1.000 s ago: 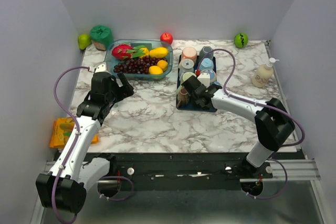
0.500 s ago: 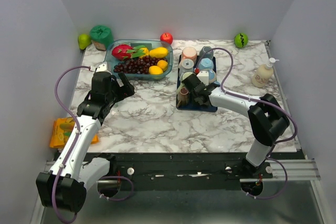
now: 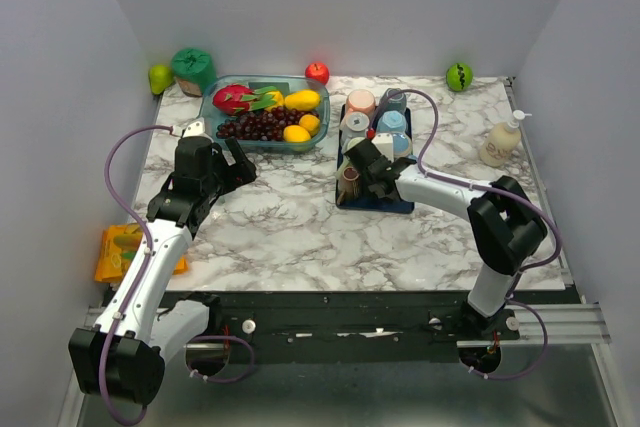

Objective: Turn the mug right side up

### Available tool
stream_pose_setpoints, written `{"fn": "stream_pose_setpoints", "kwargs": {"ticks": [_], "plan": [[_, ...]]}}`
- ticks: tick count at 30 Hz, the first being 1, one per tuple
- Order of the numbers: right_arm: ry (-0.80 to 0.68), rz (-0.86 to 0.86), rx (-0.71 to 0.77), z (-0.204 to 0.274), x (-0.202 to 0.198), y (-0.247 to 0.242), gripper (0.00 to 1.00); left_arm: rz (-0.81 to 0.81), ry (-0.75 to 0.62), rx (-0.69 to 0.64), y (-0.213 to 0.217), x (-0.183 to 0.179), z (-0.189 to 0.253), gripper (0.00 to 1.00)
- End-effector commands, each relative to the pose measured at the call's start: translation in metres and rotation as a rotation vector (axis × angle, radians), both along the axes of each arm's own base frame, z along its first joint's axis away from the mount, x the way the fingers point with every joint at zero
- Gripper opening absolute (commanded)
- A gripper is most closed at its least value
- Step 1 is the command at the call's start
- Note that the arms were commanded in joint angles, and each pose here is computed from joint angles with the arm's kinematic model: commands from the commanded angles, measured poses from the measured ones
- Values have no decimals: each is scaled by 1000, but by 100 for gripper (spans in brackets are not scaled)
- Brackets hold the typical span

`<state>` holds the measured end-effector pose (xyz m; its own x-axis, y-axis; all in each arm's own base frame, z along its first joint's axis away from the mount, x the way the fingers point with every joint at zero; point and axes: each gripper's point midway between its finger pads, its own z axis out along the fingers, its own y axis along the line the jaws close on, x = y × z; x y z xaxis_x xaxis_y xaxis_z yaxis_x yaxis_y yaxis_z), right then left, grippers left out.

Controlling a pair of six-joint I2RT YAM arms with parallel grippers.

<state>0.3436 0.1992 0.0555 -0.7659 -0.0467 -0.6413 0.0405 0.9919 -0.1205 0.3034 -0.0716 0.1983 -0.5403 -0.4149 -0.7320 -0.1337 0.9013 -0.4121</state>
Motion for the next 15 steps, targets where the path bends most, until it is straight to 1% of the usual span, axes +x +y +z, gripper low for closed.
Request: {"fn": "stream_pose_setpoints", "kwargs": {"ticks": [1, 2, 3, 5, 9, 13, 14, 15], "plan": [[-34, 4, 17, 0, 12, 4, 20, -18, -39, -7, -3, 5, 16, 99], [-37, 2, 18, 1, 12, 4, 15, -19, -40, -8, -4, 5, 17, 99], [-36, 6, 14, 1, 12, 3, 7, -19, -42, -8, -4, 5, 17, 99], [-40, 8, 11, 2, 13, 3, 1, -19, -42, -8, -4, 5, 17, 99], [-44, 26, 10, 7, 13, 3, 0, -22, -44, -12, -4, 4, 17, 99], [-61, 54, 36, 21, 8, 3, 0, -26, -55, -14, -4, 1, 19, 99], [-78, 67, 66, 33, 6, 7, 0, -23, -58, -16, -4, 1, 19, 99], [-83, 74, 77, 39, 4, 6, 0, -52, -61, -33, -10, -1, 21, 99]]}}
